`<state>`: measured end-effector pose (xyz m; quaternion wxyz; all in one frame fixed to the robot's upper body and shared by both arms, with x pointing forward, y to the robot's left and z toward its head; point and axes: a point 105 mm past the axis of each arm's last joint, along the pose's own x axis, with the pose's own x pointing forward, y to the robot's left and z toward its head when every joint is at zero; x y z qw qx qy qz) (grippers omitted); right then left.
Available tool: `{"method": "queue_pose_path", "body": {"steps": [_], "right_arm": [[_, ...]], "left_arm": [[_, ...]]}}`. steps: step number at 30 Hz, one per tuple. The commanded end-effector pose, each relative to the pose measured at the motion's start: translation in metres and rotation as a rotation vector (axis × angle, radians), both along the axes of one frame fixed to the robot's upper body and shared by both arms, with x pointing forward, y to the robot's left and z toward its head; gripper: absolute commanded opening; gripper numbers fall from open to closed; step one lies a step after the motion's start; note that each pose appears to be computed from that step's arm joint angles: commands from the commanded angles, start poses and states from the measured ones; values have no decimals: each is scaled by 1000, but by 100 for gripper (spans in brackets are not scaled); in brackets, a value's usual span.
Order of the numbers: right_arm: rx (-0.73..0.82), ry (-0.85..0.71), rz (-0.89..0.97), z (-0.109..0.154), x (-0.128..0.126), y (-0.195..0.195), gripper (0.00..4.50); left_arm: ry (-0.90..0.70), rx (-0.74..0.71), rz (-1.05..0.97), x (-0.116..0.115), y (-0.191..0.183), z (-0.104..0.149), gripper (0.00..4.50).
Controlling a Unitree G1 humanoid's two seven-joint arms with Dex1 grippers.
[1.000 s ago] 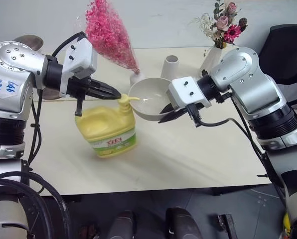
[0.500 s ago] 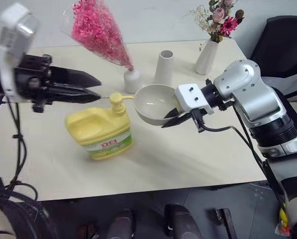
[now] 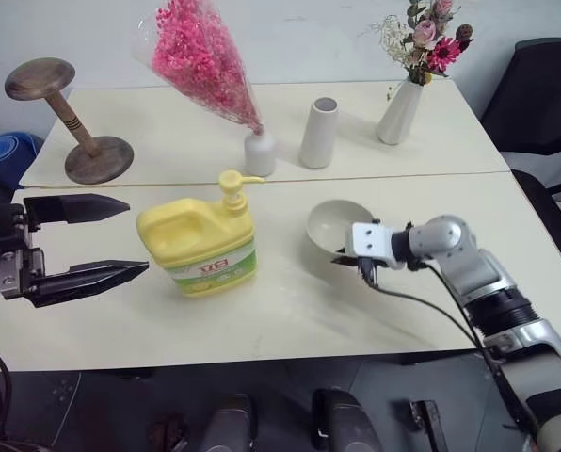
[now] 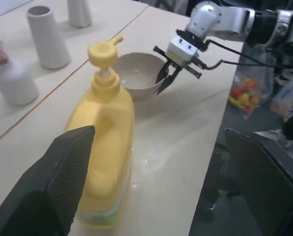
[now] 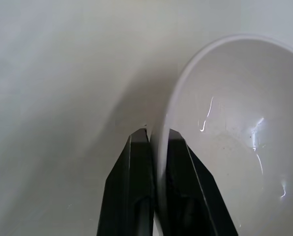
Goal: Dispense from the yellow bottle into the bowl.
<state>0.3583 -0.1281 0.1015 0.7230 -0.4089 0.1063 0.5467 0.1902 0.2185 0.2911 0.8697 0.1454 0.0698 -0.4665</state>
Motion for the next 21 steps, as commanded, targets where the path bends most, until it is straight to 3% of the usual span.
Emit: {"method": "queue_pose_path", "body": {"steps": [1, 5, 9, 10, 14, 18, 21], "right_arm": [[40, -40, 12, 14, 3, 3, 140], [104, -54, -8, 39, 7, -4, 287], [200, -1, -15, 90, 1, -29, 428], [200, 54, -7, 101, -6, -42, 445], [159, 180, 11, 121, -29, -79, 445], [164, 195, -56, 134, -29, -99, 445], [252, 166, -114, 137, -17, -98, 445]], "left_arm": [[-47, 2, 35, -4, 4, 6, 450], [-47, -21, 61, -3, 8, 5, 450], [-34, -38, 95, -7, 16, 1, 450], [-30, -41, 108, -10, 20, 0, 450], [-14, -46, 131, -22, 31, 0, 450], [-23, -34, 194, -26, 44, 2, 450], [-73, -73, 282, -14, 55, 0, 450]]}}
